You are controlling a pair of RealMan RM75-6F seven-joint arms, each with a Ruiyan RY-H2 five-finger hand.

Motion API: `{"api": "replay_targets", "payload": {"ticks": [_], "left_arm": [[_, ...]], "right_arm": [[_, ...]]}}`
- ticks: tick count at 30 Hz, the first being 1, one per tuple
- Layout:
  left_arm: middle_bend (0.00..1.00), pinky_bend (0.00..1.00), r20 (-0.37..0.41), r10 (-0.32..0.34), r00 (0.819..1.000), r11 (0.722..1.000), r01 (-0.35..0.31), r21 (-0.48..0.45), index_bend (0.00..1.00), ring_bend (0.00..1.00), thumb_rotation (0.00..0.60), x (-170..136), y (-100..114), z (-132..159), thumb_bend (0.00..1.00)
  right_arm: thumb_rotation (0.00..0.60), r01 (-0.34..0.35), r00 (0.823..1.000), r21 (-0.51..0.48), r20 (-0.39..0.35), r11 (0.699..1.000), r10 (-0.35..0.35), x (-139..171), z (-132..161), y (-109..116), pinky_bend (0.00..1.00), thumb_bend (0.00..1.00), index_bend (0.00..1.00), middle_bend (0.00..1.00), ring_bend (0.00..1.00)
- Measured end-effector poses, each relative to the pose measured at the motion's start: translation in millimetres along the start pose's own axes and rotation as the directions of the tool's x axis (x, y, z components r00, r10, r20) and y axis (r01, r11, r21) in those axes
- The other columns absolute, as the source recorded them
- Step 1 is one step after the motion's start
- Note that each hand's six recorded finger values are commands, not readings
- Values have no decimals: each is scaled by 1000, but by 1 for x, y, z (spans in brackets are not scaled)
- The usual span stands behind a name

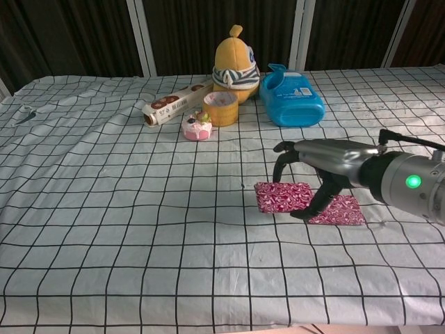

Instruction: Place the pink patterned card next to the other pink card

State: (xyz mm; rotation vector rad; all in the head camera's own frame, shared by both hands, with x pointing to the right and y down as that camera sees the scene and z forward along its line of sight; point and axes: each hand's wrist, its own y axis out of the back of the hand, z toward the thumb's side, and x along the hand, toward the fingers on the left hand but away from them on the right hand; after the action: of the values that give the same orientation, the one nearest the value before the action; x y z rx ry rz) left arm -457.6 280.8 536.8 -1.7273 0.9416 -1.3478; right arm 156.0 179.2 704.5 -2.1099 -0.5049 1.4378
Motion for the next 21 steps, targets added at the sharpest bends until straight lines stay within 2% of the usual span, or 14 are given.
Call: {"api": "replay_targets", "payload": {"ticks": [7,16,21], "left_arm": [[67,0,-1,6,1000,1000,-6,-5,0,0,600,-3,2,-2,432],[66,0,1,9,1000,1000,-9,-6,0,0,600,-5,3,-2,432],[66,0,1,3,1000,1000,-3,-4,0,0,600,-4,1,-1,432]], "right_arm": [[600,-13,1000,9,-8,1000,13,-20,35,-14,1,202,416,0,0],[600,-10,1000,50,-6,999,11,-18,35,-15,1,201,86,0,0],[600,-4,1000,68,-8,998,5,-6,25,-8,1,201,25,0,0]]}}
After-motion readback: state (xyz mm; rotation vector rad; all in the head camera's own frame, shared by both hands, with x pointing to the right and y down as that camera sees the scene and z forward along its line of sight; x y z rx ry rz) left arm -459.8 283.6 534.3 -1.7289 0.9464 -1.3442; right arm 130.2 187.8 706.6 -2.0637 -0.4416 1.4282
